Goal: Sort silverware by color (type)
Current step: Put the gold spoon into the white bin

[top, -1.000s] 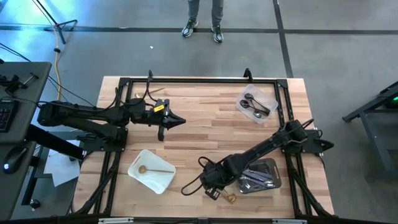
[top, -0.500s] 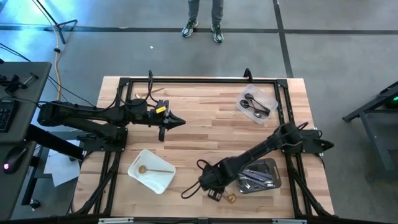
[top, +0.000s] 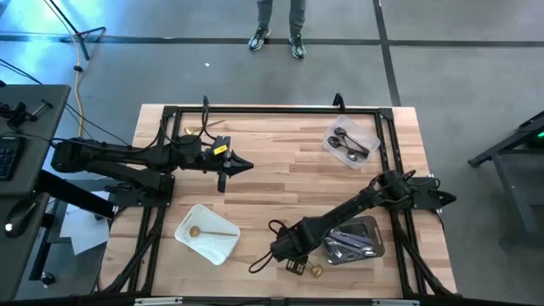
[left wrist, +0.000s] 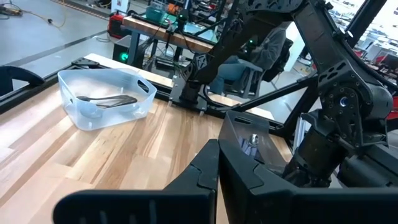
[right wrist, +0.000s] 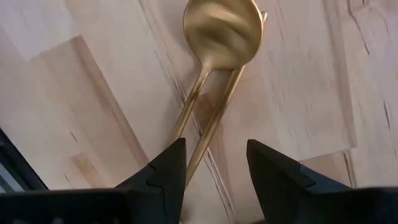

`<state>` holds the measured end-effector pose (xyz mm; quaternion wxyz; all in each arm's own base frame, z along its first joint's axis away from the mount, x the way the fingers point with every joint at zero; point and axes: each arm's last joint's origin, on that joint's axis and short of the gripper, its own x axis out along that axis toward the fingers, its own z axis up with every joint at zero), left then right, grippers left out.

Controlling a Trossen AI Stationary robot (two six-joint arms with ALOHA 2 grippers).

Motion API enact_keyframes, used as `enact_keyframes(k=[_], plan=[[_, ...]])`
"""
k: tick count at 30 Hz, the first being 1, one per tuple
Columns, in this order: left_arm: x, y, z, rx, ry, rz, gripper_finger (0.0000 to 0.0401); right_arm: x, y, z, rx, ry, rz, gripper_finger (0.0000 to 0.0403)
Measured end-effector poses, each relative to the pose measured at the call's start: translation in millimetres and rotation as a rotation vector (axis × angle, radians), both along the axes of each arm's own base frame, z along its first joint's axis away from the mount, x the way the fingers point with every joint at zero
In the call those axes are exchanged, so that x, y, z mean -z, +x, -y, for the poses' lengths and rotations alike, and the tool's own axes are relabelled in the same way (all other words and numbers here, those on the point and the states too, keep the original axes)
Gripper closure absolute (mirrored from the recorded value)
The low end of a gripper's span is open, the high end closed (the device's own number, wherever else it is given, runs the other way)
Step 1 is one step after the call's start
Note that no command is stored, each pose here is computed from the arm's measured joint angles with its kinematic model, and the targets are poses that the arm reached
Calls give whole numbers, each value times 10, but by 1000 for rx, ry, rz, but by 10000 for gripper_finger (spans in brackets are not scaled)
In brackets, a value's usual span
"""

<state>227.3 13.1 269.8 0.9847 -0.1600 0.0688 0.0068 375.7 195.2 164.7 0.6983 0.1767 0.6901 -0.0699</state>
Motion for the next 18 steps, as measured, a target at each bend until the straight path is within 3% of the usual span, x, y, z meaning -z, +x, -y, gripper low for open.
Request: enact_keyframes(k=[12, 18], plan=[[-1, -2, -34, -25, 2, 1, 401, 142, 16, -34, -48, -13, -14, 249], [-2, -4, -66, -40, 2, 2, 401, 219, 19, -42, 36, -27, -48, 249]])
